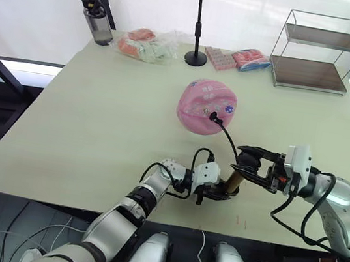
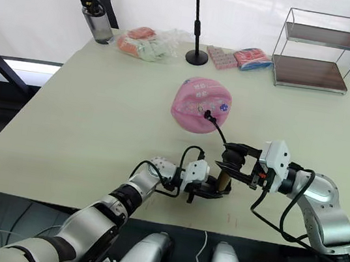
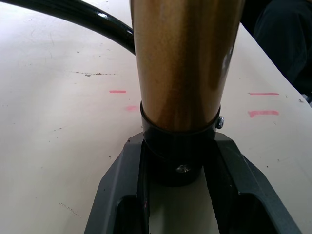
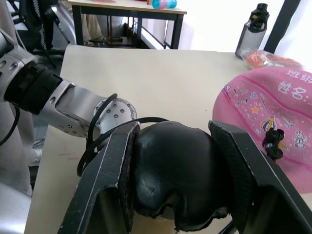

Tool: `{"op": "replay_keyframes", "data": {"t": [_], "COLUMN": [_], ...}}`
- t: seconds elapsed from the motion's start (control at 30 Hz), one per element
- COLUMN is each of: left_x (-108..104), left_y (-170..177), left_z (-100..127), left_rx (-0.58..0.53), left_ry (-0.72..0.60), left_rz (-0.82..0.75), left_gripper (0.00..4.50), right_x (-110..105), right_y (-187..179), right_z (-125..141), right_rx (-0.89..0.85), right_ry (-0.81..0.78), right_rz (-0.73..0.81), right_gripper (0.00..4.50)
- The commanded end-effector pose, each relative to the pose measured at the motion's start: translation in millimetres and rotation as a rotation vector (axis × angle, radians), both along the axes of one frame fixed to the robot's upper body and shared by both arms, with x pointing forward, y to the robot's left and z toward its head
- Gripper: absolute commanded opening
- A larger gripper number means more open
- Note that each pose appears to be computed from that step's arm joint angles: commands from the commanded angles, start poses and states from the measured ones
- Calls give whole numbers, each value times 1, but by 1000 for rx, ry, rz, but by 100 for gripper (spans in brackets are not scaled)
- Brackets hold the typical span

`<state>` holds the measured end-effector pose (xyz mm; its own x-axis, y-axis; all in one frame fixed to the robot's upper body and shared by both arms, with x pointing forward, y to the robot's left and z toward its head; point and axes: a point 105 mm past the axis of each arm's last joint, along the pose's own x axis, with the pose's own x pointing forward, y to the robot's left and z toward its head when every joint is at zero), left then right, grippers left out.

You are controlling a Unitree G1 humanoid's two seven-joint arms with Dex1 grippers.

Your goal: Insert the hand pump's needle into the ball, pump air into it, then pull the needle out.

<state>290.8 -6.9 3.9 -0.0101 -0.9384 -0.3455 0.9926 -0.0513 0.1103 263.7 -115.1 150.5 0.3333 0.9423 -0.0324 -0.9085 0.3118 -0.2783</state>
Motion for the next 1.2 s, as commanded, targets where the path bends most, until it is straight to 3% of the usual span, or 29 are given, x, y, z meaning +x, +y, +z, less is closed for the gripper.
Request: {"op": "replay_keyframes", "data": {"t": [0.03, 0.37, 0.57, 0.67, 0.87, 1.0, 1.2], "left_x": [-12, -12, -13, -13, -10, -5, 0], "left_y": [7, 8, 9, 9, 8, 8, 10], "left_z": [-19, -18, -18, -18, -16, -15, -12], "left_rx": [53, 53, 59, 56, 49, 43, 42], "left_ry": [84, 69, 55, 48, 31, 4, -24], "left_rz": [-14, -24, -32, -31, -16, 9, 23], "left_gripper": [107, 107, 107, 107, 107, 107, 107], "right_x": [5, -6, -14, -16, -9, -12, -11], "right_y": [-7, -9, -14, -14, -5, 4, 7], "right_z": [9, 119, 167, 176, 129, 67, 2], "right_rx": [1, 144, 183, 190, 157, 71, -30], "right_ry": [6, -108, -177, -184, -101, -43, 0], "right_rz": [-25, 89, 127, 134, 124, 113, 76], "right_gripper": [182, 182, 182, 182, 182, 182, 182]}}
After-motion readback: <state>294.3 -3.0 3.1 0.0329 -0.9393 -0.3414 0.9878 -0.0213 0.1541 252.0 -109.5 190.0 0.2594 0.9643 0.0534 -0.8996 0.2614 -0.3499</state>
